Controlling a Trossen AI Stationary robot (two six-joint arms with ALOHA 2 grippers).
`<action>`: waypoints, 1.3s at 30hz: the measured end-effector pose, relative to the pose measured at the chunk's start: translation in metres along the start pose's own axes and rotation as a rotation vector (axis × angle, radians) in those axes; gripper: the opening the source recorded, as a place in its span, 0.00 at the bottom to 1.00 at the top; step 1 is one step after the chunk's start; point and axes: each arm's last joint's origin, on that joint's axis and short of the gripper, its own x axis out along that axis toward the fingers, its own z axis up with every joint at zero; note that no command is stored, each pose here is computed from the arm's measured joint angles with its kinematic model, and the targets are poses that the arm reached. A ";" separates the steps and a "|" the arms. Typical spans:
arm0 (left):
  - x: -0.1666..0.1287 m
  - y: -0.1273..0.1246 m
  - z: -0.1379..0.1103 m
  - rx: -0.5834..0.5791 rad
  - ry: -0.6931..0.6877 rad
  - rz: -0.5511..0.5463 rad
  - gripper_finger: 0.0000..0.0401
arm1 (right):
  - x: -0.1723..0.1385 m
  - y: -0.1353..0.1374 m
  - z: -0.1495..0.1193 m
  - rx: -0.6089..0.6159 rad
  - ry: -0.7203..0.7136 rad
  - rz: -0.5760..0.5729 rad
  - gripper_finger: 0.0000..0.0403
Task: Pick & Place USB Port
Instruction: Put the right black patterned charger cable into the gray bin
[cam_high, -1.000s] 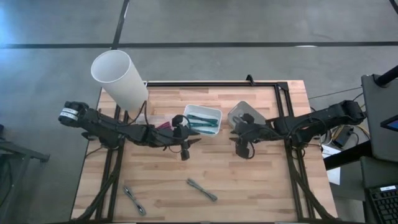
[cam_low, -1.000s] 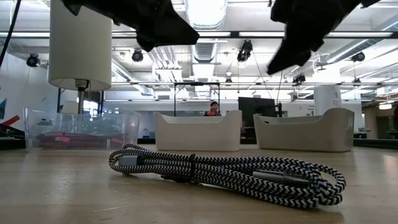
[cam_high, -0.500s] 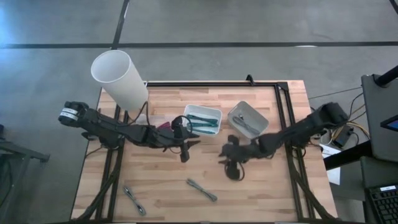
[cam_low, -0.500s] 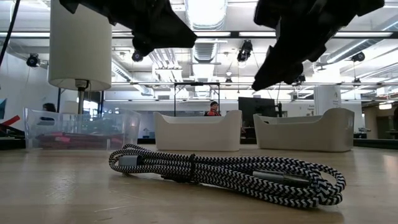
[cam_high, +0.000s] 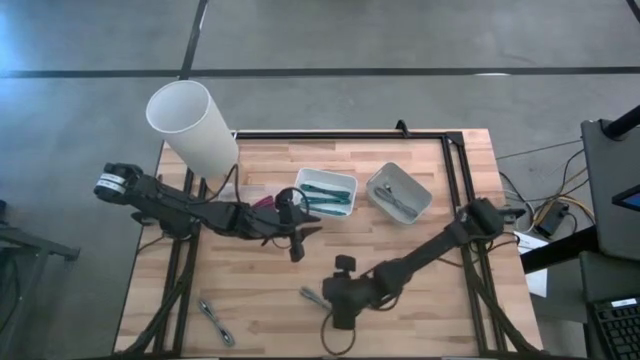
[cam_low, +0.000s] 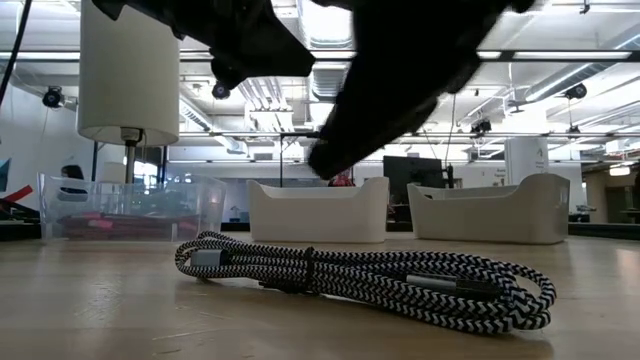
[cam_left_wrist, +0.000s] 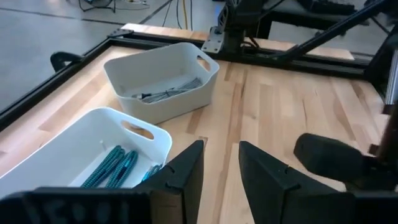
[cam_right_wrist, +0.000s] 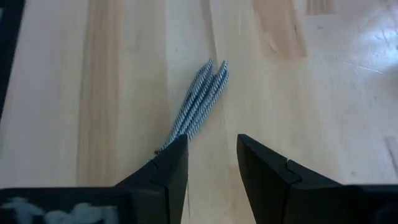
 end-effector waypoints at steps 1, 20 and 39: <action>0.000 0.000 -0.001 0.003 0.005 0.001 0.30 | 0.003 0.003 0.002 0.000 0.016 -0.008 0.34; 0.000 0.001 -0.005 0.042 0.043 0.008 0.30 | 0.045 0.010 -0.006 -0.011 0.136 0.012 0.33; -0.002 -0.003 -0.006 0.033 0.054 -0.002 0.30 | 0.039 -0.015 0.003 -0.181 0.214 0.010 0.05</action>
